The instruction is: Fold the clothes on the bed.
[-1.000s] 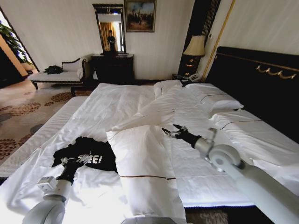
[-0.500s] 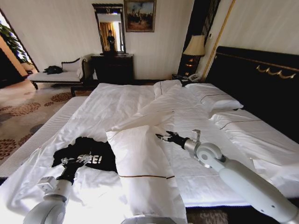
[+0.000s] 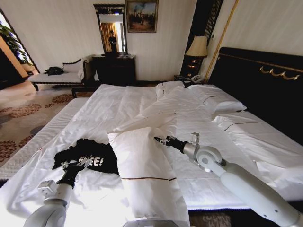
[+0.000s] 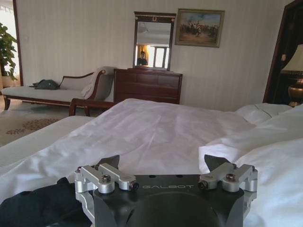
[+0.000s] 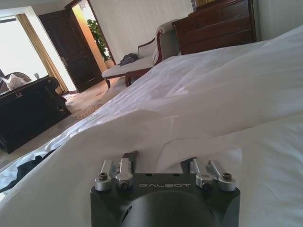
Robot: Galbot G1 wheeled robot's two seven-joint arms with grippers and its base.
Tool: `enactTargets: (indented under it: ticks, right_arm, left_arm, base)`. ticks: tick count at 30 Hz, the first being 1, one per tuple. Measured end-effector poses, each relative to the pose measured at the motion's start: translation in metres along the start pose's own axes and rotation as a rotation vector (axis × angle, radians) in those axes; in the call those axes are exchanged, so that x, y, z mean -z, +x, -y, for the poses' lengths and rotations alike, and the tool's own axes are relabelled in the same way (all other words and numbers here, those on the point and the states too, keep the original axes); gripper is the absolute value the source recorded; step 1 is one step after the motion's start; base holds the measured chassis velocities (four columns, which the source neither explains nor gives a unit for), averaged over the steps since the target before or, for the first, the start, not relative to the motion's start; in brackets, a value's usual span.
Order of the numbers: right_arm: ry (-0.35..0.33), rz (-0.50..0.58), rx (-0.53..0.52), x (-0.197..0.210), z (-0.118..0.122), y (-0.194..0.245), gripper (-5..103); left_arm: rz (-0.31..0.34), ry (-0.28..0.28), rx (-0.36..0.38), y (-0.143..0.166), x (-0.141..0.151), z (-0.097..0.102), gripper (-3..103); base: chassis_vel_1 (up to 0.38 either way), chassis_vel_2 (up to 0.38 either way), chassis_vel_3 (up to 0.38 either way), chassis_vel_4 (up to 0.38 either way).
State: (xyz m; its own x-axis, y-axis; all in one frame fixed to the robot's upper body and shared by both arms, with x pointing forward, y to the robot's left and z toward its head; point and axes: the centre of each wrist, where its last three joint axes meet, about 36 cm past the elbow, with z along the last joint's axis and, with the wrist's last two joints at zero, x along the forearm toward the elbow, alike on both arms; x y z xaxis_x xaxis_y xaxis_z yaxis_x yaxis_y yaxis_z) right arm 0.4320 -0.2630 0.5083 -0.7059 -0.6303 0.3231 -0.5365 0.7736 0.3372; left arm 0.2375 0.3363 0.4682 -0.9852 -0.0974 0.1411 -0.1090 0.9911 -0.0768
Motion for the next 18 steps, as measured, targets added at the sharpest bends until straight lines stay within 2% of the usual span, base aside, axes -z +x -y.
enactTargets:
  ticks: [2,3,5,6,8,9,12,18]
  right_arm:
    - [-0.001,0.002,-0.001,-0.0012,-0.0020,0.0003,44]
    - [-0.001,0.002,-0.001,-0.0012,-0.0020,0.0003,44]
    - [0.000,0.004,-0.001,-0.0024,-0.0039,0.0011,33]
    - [0.000,0.005,-0.001,-0.0030,-0.0044,0.0014,33]
    - [-0.001,0.005,-0.001,-0.0044,-0.0057,0.0025,22]
    - [-0.001,0.005,-0.001,-0.0044,-0.0057,0.0025,22]
    - [0.005,0.006,-0.003,-0.0054,-0.0067,0.0037,6]
    - [0.009,0.014,-0.007,-0.0066,-0.0102,0.0073,0]
  left_arm:
    - [0.003,0.000,-0.001,0.0003,0.0009,0.0008,100]
    - [0.003,0.000,-0.001,0.0003,0.0009,0.0008,100]
    - [0.004,-0.001,-0.001,0.0006,0.0013,0.0005,100]
    - [0.004,-0.001,0.000,0.0008,0.0013,0.0002,100]
    - [0.004,-0.003,0.002,0.0014,0.0012,-0.0004,100]
    - [0.004,-0.003,0.002,0.0014,0.0012,-0.0004,100]
    - [0.004,-0.003,0.003,0.0019,0.0009,-0.0006,100]
    - [0.003,-0.004,-0.002,0.0014,-0.0003,0.0017,100]
  base:
    - [0.000,0.000,0.000,0.000]
    - [0.000,0.000,0.000,0.000]
    - [0.000,0.000,0.000,0.000]
    - [0.000,0.000,0.000,0.000]
    - [0.000,0.000,0.000,0.000]
    - [0.000,0.000,0.000,0.000]
    - [0.000,0.000,0.000,0.000]
    - [0.000,0.000,0.000,0.000]
